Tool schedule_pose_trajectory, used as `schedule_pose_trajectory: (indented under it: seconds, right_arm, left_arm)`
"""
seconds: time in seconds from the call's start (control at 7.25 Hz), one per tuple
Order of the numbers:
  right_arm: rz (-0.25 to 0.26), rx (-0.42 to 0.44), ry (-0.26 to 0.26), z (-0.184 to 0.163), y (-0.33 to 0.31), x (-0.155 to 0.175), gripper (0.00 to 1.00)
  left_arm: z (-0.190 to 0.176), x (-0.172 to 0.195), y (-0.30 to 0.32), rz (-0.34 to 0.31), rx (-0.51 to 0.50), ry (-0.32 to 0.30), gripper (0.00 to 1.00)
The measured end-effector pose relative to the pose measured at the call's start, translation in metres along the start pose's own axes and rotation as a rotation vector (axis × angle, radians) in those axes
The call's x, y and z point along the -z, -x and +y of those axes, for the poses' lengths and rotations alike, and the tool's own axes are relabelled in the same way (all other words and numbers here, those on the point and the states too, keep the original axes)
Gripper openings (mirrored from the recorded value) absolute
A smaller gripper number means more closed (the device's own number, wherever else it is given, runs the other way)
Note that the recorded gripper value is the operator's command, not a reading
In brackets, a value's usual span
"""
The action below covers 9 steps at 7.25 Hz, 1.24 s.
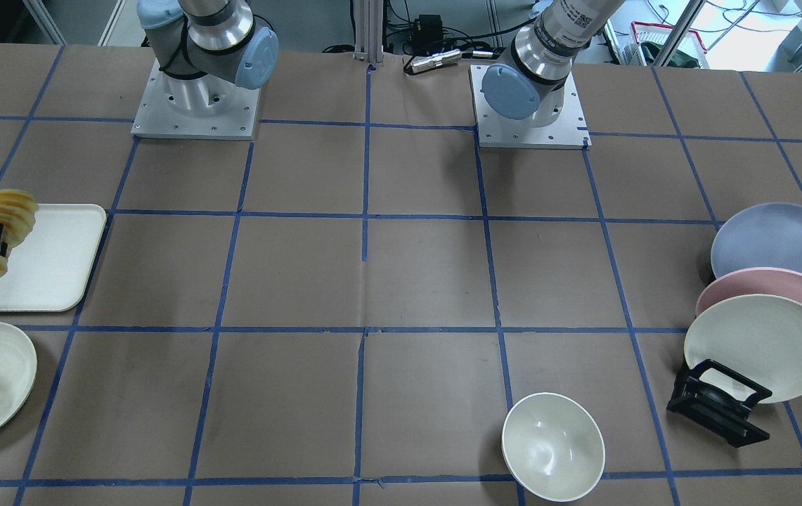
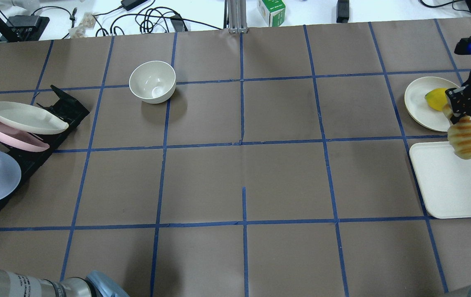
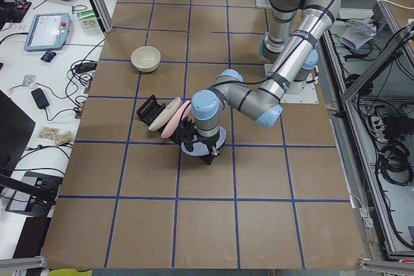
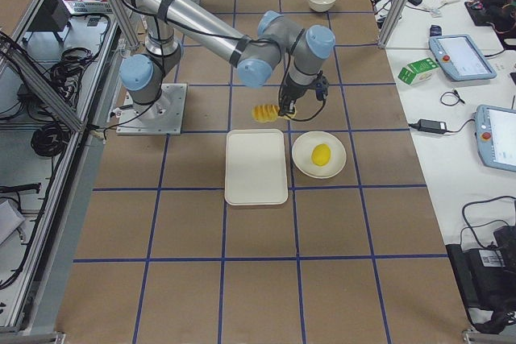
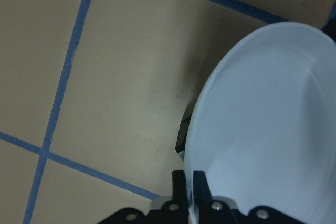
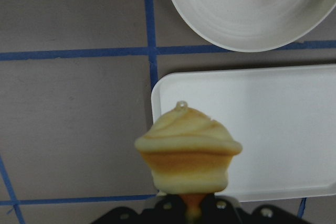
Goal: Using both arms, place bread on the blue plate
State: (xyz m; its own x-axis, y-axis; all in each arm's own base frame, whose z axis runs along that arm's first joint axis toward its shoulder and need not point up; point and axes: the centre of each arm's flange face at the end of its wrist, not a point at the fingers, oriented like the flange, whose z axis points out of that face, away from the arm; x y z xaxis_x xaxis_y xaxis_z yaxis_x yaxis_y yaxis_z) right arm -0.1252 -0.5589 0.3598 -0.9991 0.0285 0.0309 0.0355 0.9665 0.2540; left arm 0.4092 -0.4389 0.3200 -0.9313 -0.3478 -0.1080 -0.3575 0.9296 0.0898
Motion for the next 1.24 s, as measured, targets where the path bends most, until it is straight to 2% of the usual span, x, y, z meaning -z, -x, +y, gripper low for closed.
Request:
schedule_pose_trajectory:
  seconds: [0.14,0.41,0.69,0.83,0.97,1.24]
  right_arm:
    - [0.004,-0.012,0.008,-0.001,0.026,0.020,0.00]
    - [-0.044,-0.059,0.009,-0.001,0.080,0.048,0.00]
    - [-0.073,-0.091,0.012,0.001,0.120,0.061,0.00]
    - [-0.078,-0.109,0.012,0.002,0.137,0.063,0.00]
    - [-0.087,-0.125,0.011,0.002,0.150,0.064,0.00]
    - [-0.099,-0.134,0.011,0.002,0.159,0.064,0.00]
  left_arm:
    - [0.010,0.017,-0.006,0.002,-0.009,0.030,0.00]
    - [0.029,0.047,-0.021,-0.006,-0.020,0.066,0.00]
    - [0.038,0.076,-0.069,0.000,-0.061,0.086,0.00]
    - [0.043,0.088,-0.107,0.046,-0.101,0.094,0.00]
    - [0.052,0.094,-0.146,0.121,-0.137,0.104,0.00]
    - [0.067,0.079,-0.227,0.255,-0.195,0.147,0.00]
